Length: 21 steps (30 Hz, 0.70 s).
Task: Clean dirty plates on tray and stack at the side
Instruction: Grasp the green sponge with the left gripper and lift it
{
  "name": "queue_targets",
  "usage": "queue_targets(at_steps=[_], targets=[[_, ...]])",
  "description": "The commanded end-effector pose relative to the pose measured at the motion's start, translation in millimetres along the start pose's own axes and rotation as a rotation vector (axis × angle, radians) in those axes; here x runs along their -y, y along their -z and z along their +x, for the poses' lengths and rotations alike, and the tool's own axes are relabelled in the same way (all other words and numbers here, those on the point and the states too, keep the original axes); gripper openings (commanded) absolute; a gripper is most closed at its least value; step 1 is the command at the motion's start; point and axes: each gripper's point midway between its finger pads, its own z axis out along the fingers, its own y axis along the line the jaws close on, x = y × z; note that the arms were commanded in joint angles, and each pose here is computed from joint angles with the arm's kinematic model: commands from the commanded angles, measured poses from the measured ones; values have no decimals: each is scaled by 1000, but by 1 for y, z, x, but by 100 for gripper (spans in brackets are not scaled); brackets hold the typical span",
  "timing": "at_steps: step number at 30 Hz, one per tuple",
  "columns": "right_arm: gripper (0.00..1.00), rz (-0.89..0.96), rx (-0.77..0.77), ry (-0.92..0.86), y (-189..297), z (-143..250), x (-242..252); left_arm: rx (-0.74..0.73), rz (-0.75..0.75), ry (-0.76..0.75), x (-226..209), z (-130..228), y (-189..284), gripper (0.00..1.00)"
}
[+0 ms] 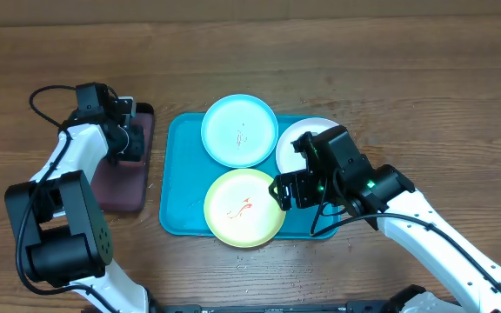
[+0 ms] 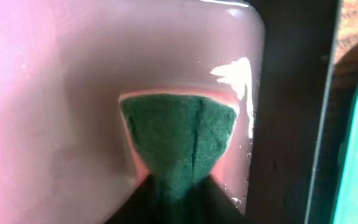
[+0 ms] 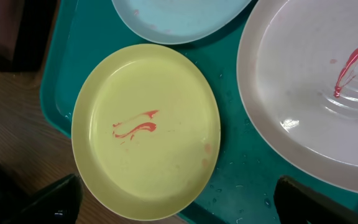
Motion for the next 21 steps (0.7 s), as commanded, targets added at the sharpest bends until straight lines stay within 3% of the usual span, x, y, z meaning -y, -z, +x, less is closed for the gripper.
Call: queue_targets(at_steps=[1, 6, 12, 16, 21], targets=[[100, -30, 28, 17, 6, -10, -11, 11, -2, 10, -3, -7, -2, 4], [100, 29, 41, 17, 6, -12, -1, 12, -4, 43, -4, -16, 14, 4], [99, 83, 12, 29, 1, -7, 10, 93, -7, 118, -3, -39, 69, 4], [98, 92, -11, 29, -7, -4, 14, 111, -4, 209, -5, -35, 96, 4], [97, 96, -13, 29, -13, -6, 16, 148, 131, 244, -2, -25, 122, 4]])
